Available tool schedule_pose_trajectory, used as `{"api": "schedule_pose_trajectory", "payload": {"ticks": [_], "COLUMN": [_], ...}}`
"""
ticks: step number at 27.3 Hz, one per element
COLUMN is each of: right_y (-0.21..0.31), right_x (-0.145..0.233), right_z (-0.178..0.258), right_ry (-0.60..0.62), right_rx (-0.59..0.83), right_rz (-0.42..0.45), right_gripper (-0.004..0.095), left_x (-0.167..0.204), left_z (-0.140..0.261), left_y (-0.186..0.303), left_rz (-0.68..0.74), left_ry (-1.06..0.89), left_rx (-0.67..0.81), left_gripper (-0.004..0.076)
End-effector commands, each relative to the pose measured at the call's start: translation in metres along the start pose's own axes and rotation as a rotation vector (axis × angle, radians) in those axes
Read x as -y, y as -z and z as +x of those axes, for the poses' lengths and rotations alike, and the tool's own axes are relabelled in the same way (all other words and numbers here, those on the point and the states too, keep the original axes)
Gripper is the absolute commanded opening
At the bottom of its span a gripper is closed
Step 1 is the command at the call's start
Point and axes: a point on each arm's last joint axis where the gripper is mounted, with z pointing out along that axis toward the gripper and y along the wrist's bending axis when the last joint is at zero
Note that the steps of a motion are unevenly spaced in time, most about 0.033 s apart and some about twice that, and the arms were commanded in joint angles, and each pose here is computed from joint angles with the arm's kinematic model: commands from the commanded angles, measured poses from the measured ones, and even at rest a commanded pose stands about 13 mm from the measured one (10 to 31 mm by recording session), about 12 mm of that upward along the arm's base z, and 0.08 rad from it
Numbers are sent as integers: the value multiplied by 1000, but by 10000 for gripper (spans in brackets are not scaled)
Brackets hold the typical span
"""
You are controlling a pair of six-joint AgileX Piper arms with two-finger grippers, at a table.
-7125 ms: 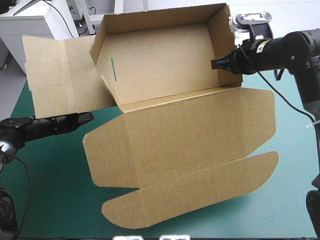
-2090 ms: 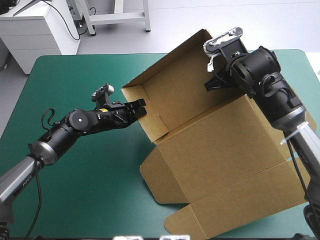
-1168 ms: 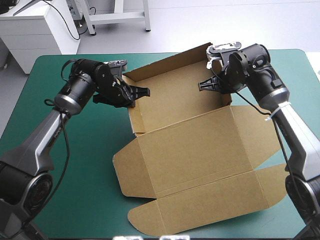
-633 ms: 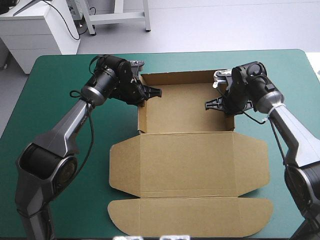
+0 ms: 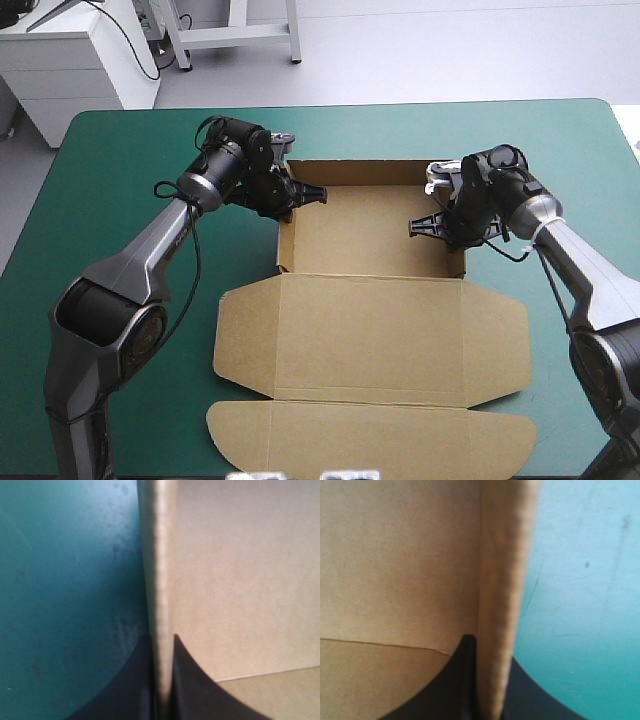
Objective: Fold the box
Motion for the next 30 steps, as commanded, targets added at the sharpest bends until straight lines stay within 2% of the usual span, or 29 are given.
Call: {"api": "schedule_pose_trajectory", "payload": {"ticks": [1, 4, 6, 7, 8, 11, 13, 15, 17, 19, 24, 27, 30], "right_y": [22, 22, 22, 22, 22, 22, 22, 22, 23, 23, 33, 48, 66], "right_x": [1, 0, -2, -3, -3, -3, -3, -3, -3, -3, -4, -1, 3], "right_z": [-1, -1, -1, 0, 0, 0, 0, -1, -2, -5, -14, -24, -32], "right_ry": [29, 21, 8, 3, 3, 2, 2, 5, -3, -14, -45, -63, -78], "right_rx": [67, 67, 61, 59, 59, 58, 58, 66, 79, 104, 172, 233, 282], "right_rz": [-14, -26, -53, -63, -63, -65, -65, -60, -62, -65, -79, -86, -92], "right_gripper": [-18, -2, 86, 190, 249, 499, 641, 730, 756, 756, 755, 755, 755], "left_x": [5, 5, 5, 6, 9, 13, 12, 9, 8, 8, 4, 2, 7], "left_z": [3, 3, 3, 3, 4, 5, 5, 4, 3, 3, 1, -6, -15], "left_y": [34, 33, 33, 33, 33, 33, 32, 32, 34, 34, 36, 51, 78], "left_rz": [14, 14, 14, 25, 55, 95, 84, 60, 38, 38, -3, -53, -38], "left_ry": [-22, -22, -22, -25, -51, -81, -84, -87, -90, -90, -106, -127, -134], "left_rx": [38, 36, 36, 33, 25, 13, 16, 22, 32, 32, 54, 125, 227], "left_gripper": [-8, -8, -8, -1, 17, 126, 244, 380, 480, 524, 526, 526, 526]}}
